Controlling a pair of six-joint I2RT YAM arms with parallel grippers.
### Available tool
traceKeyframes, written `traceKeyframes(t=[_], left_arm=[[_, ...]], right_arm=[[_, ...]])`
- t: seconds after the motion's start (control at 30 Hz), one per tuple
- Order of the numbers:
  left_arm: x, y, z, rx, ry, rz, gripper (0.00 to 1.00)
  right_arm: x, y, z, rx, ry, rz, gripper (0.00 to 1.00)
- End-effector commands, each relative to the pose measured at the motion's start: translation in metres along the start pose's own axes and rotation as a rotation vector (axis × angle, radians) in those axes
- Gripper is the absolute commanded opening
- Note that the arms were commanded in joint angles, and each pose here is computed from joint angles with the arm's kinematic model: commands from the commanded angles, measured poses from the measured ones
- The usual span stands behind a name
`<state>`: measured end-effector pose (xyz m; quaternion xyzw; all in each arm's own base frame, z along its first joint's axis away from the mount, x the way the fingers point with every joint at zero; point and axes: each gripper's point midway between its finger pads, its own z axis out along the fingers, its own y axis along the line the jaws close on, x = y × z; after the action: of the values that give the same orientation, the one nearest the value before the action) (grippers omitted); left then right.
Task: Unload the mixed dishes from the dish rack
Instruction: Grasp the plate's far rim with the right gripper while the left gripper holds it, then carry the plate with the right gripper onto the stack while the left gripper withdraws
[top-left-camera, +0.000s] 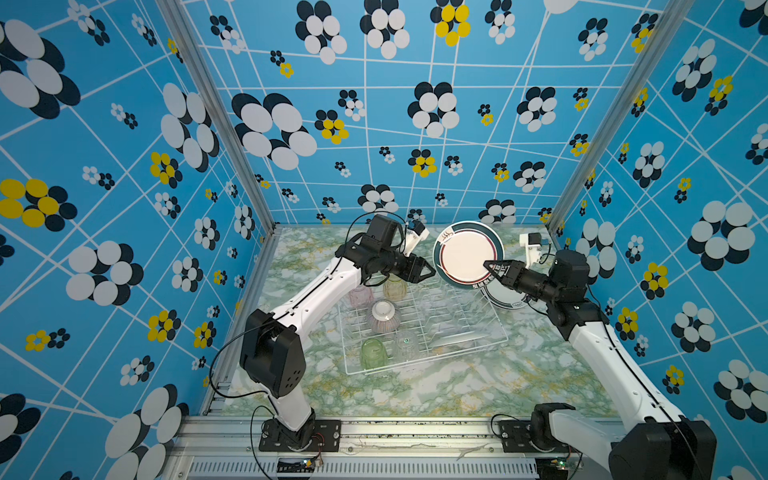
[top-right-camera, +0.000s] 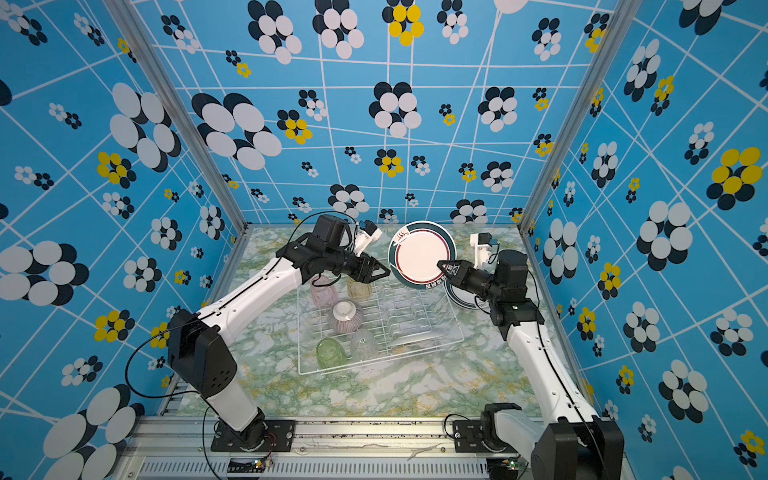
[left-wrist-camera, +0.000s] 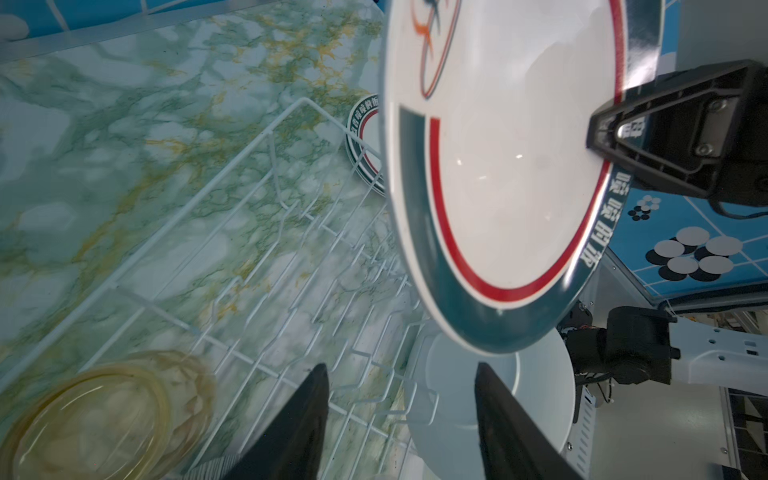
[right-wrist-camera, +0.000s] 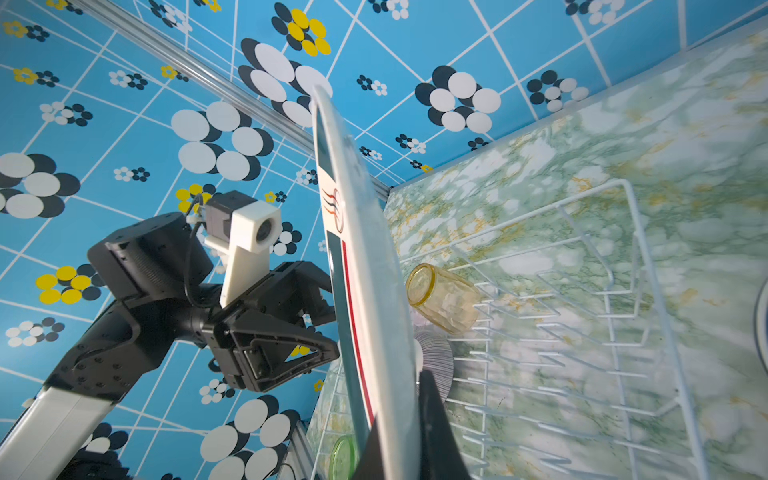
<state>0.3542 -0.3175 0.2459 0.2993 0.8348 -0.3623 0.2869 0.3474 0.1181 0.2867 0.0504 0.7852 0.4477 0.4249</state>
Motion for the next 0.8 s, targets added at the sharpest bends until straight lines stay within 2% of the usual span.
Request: traceKeyframes(t=[0.0,0.2,0.37,0.57,0.77], left_arm=[[0.011,0.022,-0.018,-0.147,0.006,0.023,0.58],[0.020,0.055,-0.039,-0.270,-0.015,-0.045,0.58],[0.026,0.083,-0.061,-0.339,-0.045,-0.127,0.59],[0.034,0.096,-0.081,-0.412,-0.050,-0.145,0.59],[0.039,0.101,-0.082,-0.417,-0.044,-0.162,0.59]], right_arm=[[-0.034,-0.019,-0.015,0.106,-0.116,0.008,0.00],[-0.061,-0.087,-0.044,0.320,-0.249,0.109,0.00],[-0.064,-0.139,-0.055,0.458,-0.278,0.180,0.00],[-0.058,-0.187,-0.063,0.527,-0.298,0.271,0.00],[-0.041,-0.217,-0.056,0.558,-0.261,0.331,0.00]])
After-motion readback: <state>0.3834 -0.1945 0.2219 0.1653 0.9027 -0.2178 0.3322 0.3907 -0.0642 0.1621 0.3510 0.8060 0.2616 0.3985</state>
